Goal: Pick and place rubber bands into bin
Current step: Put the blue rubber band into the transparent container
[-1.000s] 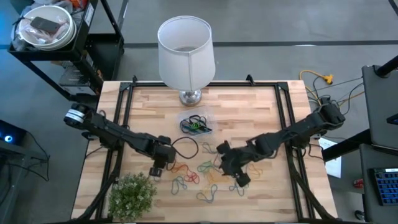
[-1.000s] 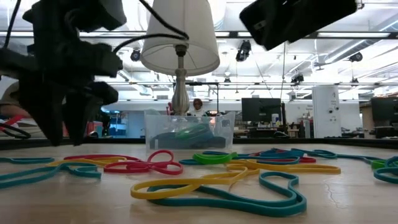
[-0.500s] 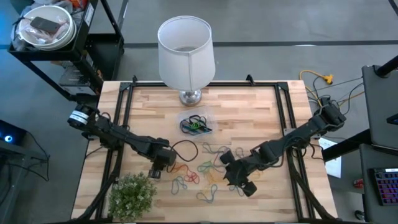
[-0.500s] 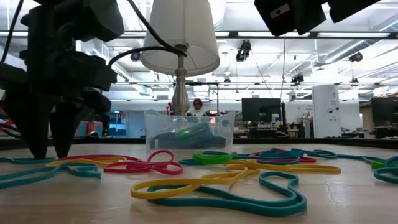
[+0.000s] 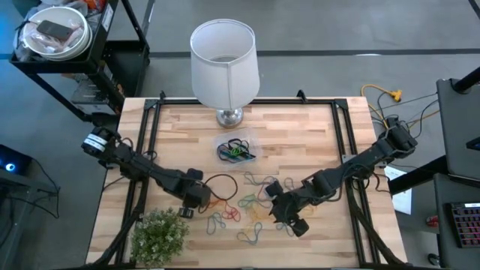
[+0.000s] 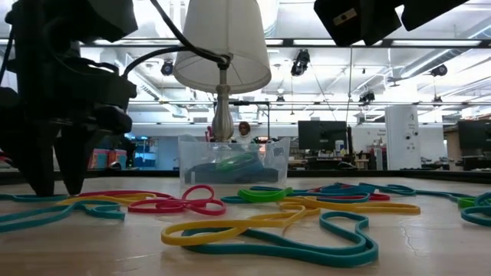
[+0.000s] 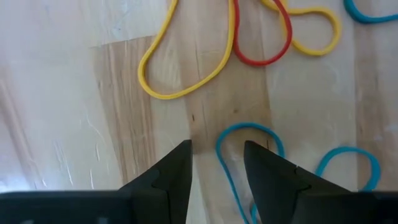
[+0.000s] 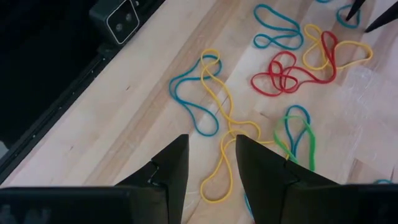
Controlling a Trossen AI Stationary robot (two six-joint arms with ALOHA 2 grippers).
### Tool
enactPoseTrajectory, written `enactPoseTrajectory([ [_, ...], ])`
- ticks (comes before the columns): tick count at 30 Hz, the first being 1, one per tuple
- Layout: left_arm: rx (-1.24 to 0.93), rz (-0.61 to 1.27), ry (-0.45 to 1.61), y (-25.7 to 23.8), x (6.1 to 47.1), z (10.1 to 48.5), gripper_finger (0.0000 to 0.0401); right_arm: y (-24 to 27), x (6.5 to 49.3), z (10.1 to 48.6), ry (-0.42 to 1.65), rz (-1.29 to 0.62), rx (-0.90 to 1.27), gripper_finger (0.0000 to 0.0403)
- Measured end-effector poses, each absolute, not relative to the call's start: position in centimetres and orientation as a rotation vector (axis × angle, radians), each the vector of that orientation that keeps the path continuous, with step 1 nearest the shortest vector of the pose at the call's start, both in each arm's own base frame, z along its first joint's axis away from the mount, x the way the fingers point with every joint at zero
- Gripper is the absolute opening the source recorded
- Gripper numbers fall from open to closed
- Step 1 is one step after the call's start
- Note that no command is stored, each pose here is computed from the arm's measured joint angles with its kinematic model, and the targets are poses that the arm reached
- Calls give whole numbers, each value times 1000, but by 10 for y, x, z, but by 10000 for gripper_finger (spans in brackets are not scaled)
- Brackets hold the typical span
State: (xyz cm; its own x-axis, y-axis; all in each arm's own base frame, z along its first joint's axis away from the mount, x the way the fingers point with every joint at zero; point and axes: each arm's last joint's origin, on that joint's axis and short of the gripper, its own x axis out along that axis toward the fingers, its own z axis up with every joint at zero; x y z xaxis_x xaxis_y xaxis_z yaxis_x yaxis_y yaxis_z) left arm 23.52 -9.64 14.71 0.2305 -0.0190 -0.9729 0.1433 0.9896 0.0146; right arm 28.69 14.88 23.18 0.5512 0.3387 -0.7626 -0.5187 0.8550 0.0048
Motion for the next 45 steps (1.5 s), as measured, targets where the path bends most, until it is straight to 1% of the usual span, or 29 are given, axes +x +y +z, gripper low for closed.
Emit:
enactPoseTrajectory([
  [10, 135, -82, 1319, -92, 238, 147, 130, 149, 287, 232, 845, 512, -232, 127],
  [18, 172, -62, 1312, -79, 243, 148, 130, 149, 287, 232, 845, 513, -232, 127],
  [22, 217, -9, 1303, -69, 246, 148, 130, 149, 287, 232, 845, 513, -232, 127],
  [26, 288, 93, 1297, -56, 248, 147, 130, 149, 287, 232, 844, 513, -231, 127],
  [29, 293, 145, 1300, -47, 249, 147, 130, 149, 287, 232, 845, 513, -232, 127],
  [31, 266, 134, 1311, -44, 249, 146, 130, 149, 287, 232, 844, 513, -231, 127],
  [35, 194, 44, 1328, -43, 250, 146, 130, 149, 287, 230, 849, 512, -232, 127],
  [42, 161, 0, 1332, -45, 250, 146, 130, 148, 286, 230, 851, 510, -227, 127],
  [45, 148, -14, 1334, -45, 250, 146, 123, 148, 286, 230, 854, 504, -215, 127],
])
